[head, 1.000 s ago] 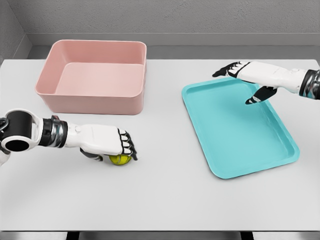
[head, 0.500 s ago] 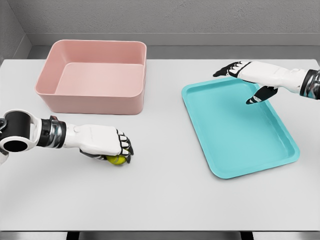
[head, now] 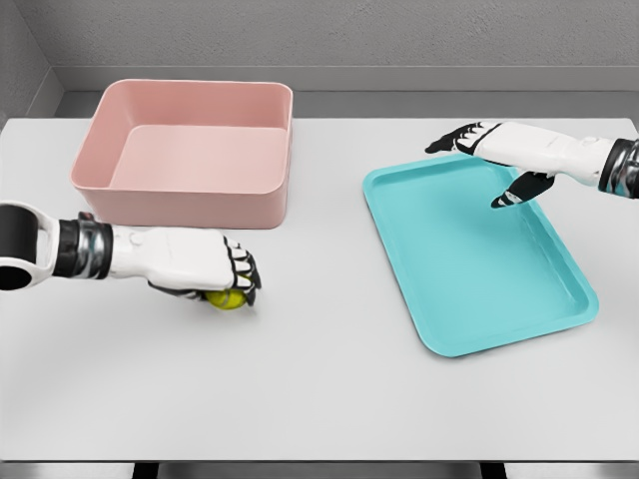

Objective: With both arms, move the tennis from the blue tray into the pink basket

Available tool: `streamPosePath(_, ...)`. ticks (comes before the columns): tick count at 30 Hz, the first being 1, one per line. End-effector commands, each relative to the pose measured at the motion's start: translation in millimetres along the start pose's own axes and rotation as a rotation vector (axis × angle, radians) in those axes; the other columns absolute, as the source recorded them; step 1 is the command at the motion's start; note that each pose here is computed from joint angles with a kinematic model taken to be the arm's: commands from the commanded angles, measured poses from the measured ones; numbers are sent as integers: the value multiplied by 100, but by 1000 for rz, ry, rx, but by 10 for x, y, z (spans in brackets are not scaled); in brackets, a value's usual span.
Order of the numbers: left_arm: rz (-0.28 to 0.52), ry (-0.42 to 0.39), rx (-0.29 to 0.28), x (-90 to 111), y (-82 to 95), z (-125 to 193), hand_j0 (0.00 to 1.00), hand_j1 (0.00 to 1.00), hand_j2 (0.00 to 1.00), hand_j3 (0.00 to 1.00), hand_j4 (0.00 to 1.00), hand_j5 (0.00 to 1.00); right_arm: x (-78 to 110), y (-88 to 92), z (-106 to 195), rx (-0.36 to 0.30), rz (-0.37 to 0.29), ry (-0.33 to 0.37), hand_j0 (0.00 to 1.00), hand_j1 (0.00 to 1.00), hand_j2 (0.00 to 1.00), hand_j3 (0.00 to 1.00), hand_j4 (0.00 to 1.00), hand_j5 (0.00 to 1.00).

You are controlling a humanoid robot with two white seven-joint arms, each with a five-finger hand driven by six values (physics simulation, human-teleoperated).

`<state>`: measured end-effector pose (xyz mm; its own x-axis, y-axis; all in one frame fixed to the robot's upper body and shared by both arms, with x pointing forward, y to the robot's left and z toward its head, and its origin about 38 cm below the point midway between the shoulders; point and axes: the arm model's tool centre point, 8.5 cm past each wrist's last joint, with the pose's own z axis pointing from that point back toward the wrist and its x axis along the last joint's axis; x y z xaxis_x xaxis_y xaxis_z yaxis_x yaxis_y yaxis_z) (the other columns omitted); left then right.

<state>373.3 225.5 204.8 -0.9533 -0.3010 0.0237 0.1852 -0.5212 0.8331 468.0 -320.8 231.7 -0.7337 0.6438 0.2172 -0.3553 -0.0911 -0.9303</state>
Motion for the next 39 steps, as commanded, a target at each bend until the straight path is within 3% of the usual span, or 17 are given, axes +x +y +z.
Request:
streamPosePath(1,5,9,16,-21,44,62,60,60,60,60,60,60,-2,-8,5,-5,-5,1,100,100,100,100,100,100)
streamPosePath(22,-28,94,79,-254,388,419,58,58,58,58,58,58,-2,-17,5,-8,-4,1,100,100,100,100,100,100)
streamPosePath(39,28,196,113,-695,476,546,58,58,58,58,58,58,-2,-16,5,-6,-4,1,100,100,100,100,100,100)
